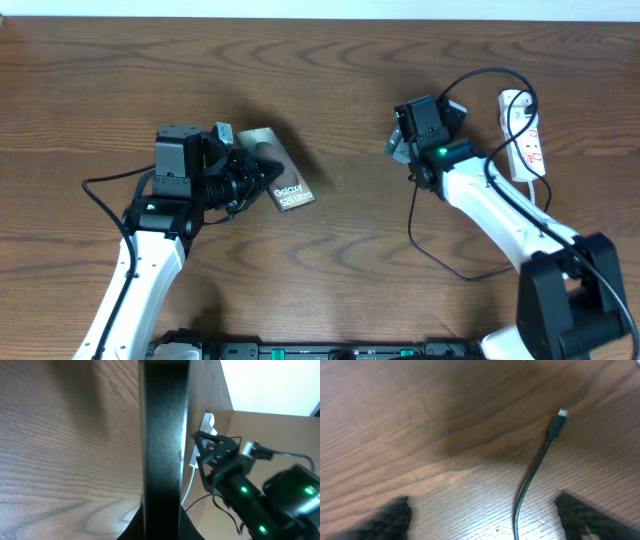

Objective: Plug charger to phone and switch on socket
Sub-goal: 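Lower the right gripper onto the black cable connector and grasp it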

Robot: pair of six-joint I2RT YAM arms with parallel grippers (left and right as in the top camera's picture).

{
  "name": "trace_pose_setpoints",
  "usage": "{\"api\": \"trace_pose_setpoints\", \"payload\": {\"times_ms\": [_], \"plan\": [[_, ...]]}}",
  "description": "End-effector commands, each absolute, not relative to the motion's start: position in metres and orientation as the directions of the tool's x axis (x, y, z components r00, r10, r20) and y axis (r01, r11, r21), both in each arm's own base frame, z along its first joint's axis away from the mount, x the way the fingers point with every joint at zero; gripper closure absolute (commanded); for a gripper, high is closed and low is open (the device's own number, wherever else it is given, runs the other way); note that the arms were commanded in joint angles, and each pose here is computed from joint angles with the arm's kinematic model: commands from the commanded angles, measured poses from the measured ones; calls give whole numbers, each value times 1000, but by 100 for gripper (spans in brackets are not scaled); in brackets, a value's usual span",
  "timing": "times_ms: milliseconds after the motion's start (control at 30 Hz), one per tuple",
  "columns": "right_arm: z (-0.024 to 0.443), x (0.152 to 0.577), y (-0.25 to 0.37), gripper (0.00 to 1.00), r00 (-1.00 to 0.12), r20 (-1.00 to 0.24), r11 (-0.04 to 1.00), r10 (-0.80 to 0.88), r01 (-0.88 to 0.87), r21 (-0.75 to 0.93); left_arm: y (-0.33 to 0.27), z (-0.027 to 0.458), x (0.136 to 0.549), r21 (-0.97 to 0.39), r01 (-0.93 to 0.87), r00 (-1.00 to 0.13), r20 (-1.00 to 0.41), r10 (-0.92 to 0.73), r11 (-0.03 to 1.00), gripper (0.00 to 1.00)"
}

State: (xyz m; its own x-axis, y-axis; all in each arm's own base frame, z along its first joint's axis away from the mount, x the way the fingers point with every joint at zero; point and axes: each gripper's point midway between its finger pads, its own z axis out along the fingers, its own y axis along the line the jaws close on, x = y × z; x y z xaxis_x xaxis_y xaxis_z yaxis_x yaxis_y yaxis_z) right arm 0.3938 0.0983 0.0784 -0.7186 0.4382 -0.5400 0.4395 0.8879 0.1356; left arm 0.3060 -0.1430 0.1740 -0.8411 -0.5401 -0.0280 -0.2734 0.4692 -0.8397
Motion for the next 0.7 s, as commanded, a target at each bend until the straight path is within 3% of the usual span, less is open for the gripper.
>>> {"api": "trace_pose_setpoints", "payload": {"times_ms": [0,67,133,433,667], "plan": [[60,395,100,39,-722,-509,870,469,476,126,-147,184,305,-859,-230,-859,-41,-510,457,93],[46,394,93,37,-682,-496,821,538,557,126,-147,184,305,-859,-230,-859,-41,-510,457,93],[34,393,85,29,-636,-496,770,591,627,115,-147,184,305,-859,-230,-859,-41,-510,457,93],[11,392,54,34,-540,-528,664,656,745,64,-147,184,305,-859,-230,-859,-41,-511,457,92],[15,399,21,34,-399,-545,539,738,834,119,-147,183,306,-857,-232,-856,-45,-514,460,92]]}}
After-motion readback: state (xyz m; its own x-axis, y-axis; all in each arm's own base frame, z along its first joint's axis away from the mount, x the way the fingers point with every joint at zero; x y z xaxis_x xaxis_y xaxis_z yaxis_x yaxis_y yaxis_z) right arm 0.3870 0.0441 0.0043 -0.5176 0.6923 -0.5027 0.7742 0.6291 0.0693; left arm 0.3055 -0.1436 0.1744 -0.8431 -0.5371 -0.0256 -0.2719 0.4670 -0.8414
